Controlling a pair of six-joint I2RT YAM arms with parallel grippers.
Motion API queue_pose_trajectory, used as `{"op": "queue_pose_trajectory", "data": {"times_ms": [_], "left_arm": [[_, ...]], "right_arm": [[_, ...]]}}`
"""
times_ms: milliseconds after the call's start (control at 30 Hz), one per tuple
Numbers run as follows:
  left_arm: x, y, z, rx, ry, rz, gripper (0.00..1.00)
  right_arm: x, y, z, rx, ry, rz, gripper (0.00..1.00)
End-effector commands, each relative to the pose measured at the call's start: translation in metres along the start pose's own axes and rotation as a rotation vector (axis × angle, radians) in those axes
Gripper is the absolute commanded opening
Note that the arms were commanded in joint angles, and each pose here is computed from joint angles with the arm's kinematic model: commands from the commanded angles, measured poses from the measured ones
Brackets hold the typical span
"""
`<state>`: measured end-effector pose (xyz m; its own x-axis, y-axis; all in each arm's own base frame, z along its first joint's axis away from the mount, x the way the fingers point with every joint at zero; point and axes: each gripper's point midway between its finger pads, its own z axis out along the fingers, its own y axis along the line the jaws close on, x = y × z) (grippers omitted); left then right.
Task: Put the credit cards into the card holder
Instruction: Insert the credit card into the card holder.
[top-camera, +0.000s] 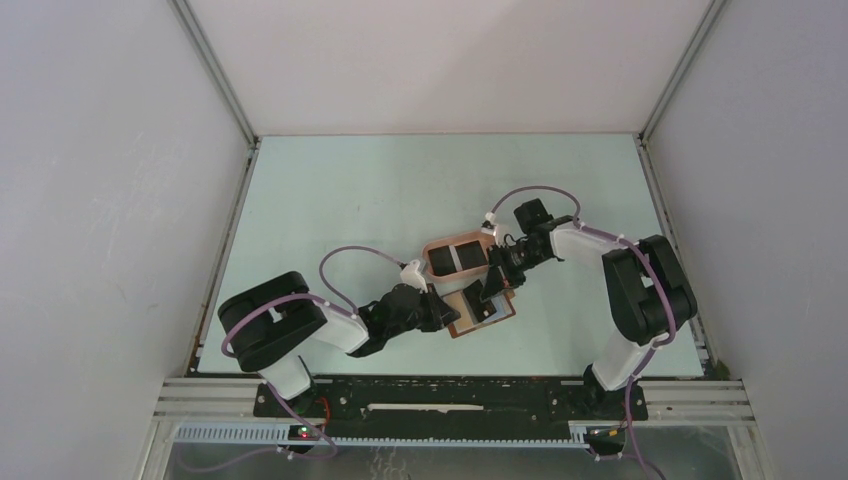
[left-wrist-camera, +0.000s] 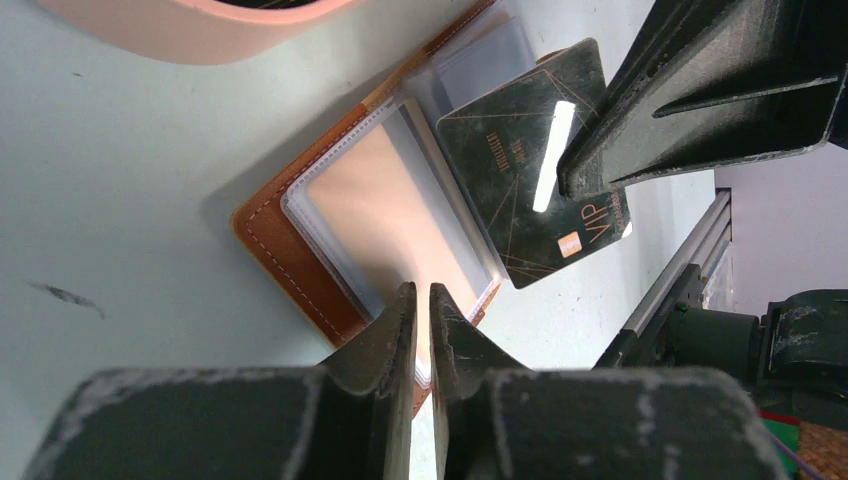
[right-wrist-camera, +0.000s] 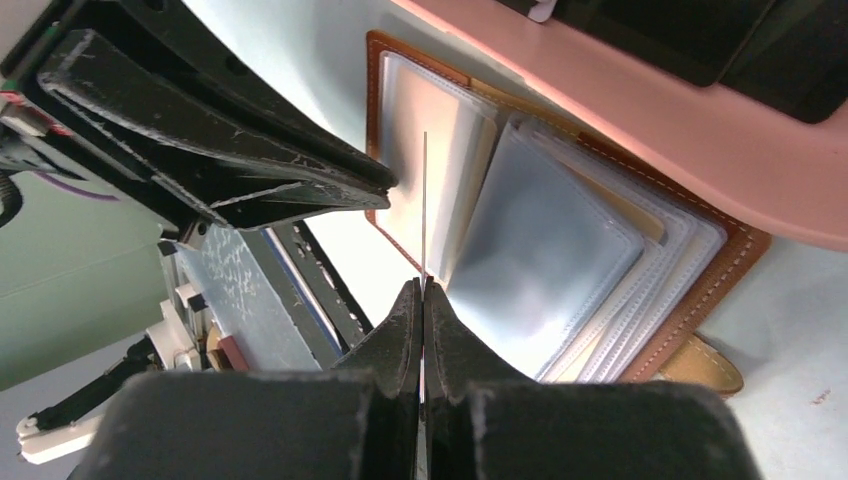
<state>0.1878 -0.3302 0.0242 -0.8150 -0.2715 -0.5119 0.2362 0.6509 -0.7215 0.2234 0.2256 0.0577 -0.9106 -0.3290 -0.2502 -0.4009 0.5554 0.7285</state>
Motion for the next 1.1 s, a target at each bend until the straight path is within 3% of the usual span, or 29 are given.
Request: {"op": "queue_pose_trajectory", "data": {"times_ms": [0, 333, 700, 1067], "left_arm": [[0.001, -0.003, 0.005, -0.006, 0.006, 0.001, 0.14], [0.001, -0.002, 0.005, -0.008, 0.006, 0.001, 0.13], [0.003, -0.002, 0.006, -0.006, 0.012, 0.000, 0.13], [0.003, -0.003, 0.006, -0.001, 0.010, -0.001, 0.13]], "right_arm": [[-0.002, -0.012, -0.001, 0.069, -0.011, 0.011, 0.00], [0.001, -0.029, -0.001, 0.124, -0.002, 0.047, 0.00], [-0.007, 0.004, -0.009, -0.040, -0.040, 0.014, 0.00], [0.002, -0.025, 0.003, 0.062, 0.006, 0.079, 0.00]]}}
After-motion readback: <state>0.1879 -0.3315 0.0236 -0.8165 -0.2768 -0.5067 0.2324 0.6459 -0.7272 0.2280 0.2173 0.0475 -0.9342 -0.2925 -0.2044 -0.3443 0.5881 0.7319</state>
